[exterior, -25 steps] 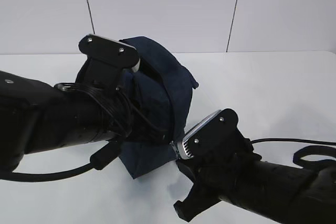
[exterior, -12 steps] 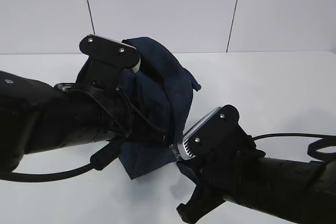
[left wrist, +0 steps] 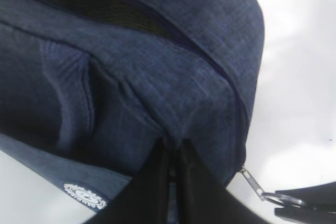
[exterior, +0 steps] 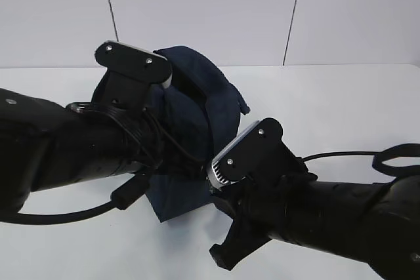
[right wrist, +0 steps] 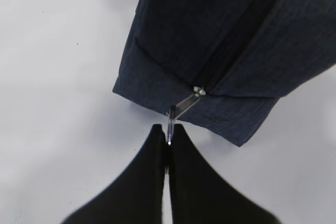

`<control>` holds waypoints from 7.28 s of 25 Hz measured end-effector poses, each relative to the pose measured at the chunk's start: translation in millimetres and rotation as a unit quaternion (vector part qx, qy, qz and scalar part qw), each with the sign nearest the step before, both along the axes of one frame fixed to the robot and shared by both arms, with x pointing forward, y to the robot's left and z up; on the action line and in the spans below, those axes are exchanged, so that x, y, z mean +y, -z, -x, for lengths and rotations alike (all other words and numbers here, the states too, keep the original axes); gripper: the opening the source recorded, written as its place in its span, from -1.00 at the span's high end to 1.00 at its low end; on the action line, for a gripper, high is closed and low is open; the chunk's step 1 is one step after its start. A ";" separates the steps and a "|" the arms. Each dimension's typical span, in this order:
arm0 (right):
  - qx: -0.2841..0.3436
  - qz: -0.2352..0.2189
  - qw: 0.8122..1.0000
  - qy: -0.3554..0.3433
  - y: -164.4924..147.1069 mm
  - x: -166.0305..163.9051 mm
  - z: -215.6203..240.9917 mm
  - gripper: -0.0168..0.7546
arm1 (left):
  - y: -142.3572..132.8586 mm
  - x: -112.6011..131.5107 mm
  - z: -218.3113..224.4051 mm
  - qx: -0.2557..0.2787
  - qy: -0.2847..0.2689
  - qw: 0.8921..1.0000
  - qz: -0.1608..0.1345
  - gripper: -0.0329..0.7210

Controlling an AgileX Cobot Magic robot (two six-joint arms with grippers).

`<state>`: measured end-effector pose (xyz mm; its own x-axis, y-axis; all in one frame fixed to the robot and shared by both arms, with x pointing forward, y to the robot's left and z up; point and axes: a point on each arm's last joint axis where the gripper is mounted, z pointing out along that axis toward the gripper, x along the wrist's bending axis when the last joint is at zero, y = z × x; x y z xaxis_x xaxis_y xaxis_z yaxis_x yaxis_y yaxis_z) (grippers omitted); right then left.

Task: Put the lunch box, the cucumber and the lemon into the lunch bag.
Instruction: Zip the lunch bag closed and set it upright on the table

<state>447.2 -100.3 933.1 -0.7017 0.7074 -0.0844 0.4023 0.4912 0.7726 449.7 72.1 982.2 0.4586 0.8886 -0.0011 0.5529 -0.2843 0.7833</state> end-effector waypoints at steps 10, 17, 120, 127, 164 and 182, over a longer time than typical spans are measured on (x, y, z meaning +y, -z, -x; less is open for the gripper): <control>-0.009 0.008 1.000 0.004 -2.3 -1.2 -1.6 0.94 | -0.2 1.4 -0.9 -0.003 -0.008 1.000 -0.004 0.93; -0.027 0.006 1.000 -0.006 -12.2 2.8 -5.5 0.94 | -0.2 1.8 -1.0 -0.004 -0.010 1.000 -0.004 0.93; -0.142 0.010 0.990 -0.028 -90.2 24.2 -44.2 0.94 | 10.1 18.7 1.6 -0.004 -0.039 0.999 -0.037 0.93; -0.132 0.019 0.990 -0.037 -92.8 15.6 -46.1 0.94 | 2.8 32.1 10.2 -0.040 -0.031 0.998 -0.022 0.93; -0.154 0.025 0.983 -0.096 -126.5 28.0 -68.6 0.94 | 9.5 35.9 21.5 -0.067 0.040 0.997 -0.025 0.93; -0.147 0.011 0.986 -0.073 -123.7 41.2 -105.3 0.94 | 10.1 36.2 21.8 -0.066 0.039 0.997 -0.024 0.93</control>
<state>552.5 -59.1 1056.7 -0.7389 0.5965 -0.3134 0.0857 0.5446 0.8343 428.0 108.3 972.1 0.5201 0.8475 0.1057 0.4209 -0.3621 0.8317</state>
